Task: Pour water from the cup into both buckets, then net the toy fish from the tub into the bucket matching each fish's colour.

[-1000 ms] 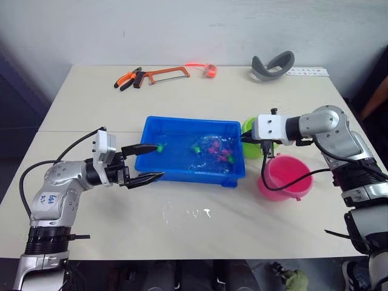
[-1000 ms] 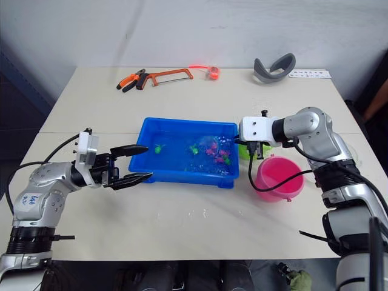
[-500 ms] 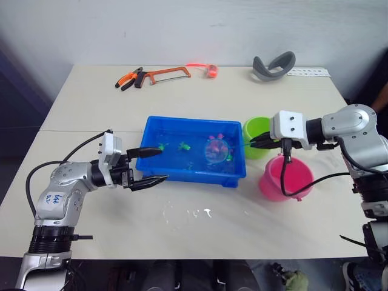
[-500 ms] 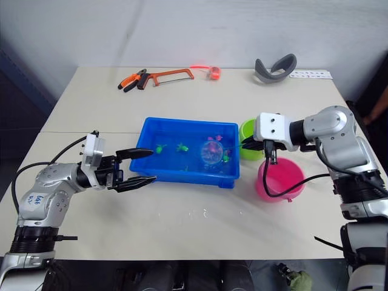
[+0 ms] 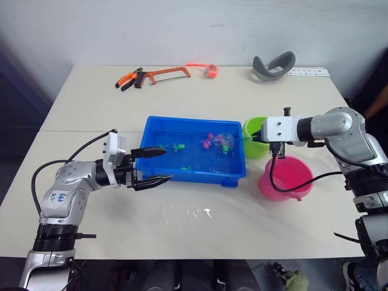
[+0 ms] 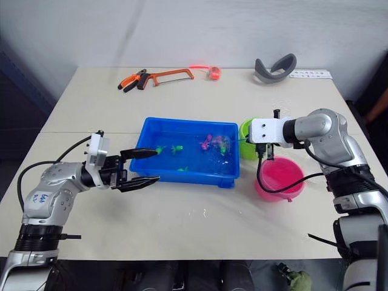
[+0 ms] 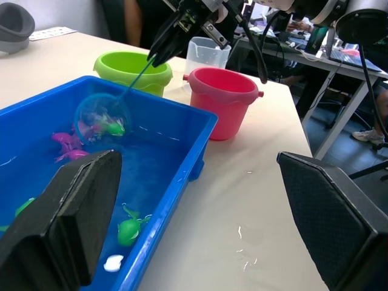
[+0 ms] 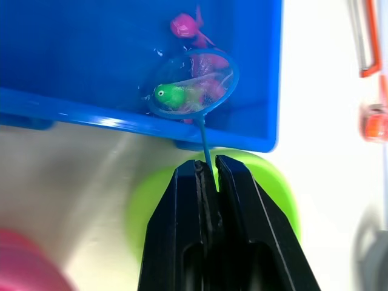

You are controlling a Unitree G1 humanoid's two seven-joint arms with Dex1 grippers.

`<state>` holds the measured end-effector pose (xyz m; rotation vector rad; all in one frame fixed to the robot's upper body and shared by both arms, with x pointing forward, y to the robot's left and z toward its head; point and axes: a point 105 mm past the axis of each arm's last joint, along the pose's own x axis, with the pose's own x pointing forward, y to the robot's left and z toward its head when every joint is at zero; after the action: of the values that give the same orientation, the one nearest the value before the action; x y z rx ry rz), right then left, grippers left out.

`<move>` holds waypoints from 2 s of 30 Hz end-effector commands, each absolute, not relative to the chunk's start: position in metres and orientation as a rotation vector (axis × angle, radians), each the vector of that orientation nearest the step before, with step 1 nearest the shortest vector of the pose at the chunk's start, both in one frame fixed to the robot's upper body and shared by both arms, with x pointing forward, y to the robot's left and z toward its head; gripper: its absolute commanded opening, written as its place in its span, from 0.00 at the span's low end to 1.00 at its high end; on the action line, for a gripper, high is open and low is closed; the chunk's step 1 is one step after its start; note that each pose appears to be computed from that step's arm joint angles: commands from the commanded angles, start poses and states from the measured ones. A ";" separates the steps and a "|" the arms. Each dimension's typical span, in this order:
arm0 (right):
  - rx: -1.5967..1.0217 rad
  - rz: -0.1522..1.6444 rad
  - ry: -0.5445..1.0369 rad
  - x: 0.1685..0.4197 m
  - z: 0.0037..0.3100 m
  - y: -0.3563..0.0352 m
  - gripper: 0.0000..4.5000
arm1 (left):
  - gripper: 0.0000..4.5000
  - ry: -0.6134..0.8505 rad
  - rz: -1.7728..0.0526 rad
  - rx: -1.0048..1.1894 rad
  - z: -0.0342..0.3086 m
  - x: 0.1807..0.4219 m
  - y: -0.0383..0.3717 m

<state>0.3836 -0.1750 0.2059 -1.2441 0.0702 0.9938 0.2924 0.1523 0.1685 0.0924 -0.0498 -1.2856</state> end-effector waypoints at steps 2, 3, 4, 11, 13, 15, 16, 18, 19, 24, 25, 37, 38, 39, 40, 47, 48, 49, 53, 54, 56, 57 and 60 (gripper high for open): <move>-1.161 1.029 -0.077 0.376 0.231 -0.164 0.00 | 0.99 -0.081 -1.275 0.104 0.175 0.289 0.157; -1.093 1.042 -0.100 0.373 0.236 -0.160 0.00 | 0.99 -0.080 -1.271 0.104 0.175 0.289 0.158; -1.047 1.054 -0.115 0.370 0.240 -0.159 0.00 | 0.99 -0.079 -1.266 0.105 0.175 0.289 0.160; -0.936 0.959 -0.147 0.370 0.263 -0.171 0.00 | 0.99 -0.081 -1.252 0.087 0.176 0.290 0.164; -0.942 0.941 -0.125 0.371 0.260 -0.177 0.00 | 0.99 -0.079 -1.254 0.087 0.176 0.290 0.164; -0.948 0.939 -0.111 0.369 0.256 -0.180 0.00 | 0.99 -0.075 -1.259 0.088 0.176 0.291 0.164; -0.949 0.939 -0.109 0.369 0.255 -0.181 0.00 | 0.99 -0.075 -1.260 0.088 0.176 0.291 0.164; -0.995 0.924 -0.102 0.369 0.252 -0.183 0.00 | 0.99 -0.073 -1.261 0.089 0.176 0.291 0.164; -1.013 0.915 -0.100 0.369 0.251 -0.184 0.00 | 0.99 -0.073 -1.262 0.089 0.176 0.291 0.164; -1.126 0.839 -0.114 0.374 0.250 -0.189 0.00 | 0.99 -0.079 -1.258 0.095 0.177 0.292 0.164; -1.136 0.834 -0.119 0.374 0.250 -0.189 0.00 | 0.99 -0.081 -1.258 0.095 0.177 0.291 0.164; -1.406 0.797 -0.235 0.371 0.240 -0.178 0.00 | 0.99 -0.077 -1.213 0.039 0.196 0.295 0.169; -1.428 0.792 -0.246 0.371 0.240 -0.177 0.00 | 0.99 -0.074 -1.207 0.040 0.197 0.296 0.170; -1.441 0.797 -0.253 0.371 0.238 -0.177 0.00 | 0.99 -0.071 -1.206 0.040 0.197 0.296 0.171; -1.454 0.805 -0.254 0.370 0.236 -0.176 0.00 | 0.99 -0.069 -1.205 0.041 0.198 0.297 0.171; -1.564 0.742 -0.293 0.370 0.229 -0.183 0.00 | 0.99 -0.057 -1.204 0.046 0.200 0.298 0.171; -1.575 0.731 -0.296 0.371 0.228 -0.185 0.00 | 0.99 -0.056 -1.205 0.046 0.200 0.298 0.171; -1.578 0.733 -0.290 0.371 0.224 -0.187 0.00 | 0.99 -0.057 -1.207 0.046 0.200 0.298 0.171; -1.601 0.725 -0.321 0.372 0.221 -0.186 0.00 | 0.99 -0.062 -1.217 0.047 0.201 0.299 0.168; -1.606 0.721 -0.331 0.373 0.221 -0.185 0.00 | 0.99 -0.062 -1.219 0.047 0.201 0.300 0.167; -1.630 0.714 -0.338 0.375 0.221 -0.184 0.00 | 0.99 -0.065 -1.225 0.049 0.202 0.300 0.166; -1.630 0.722 -0.326 0.376 0.219 -0.184 0.00 | 0.99 -0.065 -1.226 0.048 0.202 0.301 0.165; -1.638 0.739 -0.307 0.377 0.213 -0.183 0.00 | 0.99 -0.068 -1.230 0.049 0.203 0.301 0.164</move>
<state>0.3763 -0.1837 0.2047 -1.6156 -0.2879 0.7518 0.3023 0.1666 0.1958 0.0355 -0.0390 -1.2150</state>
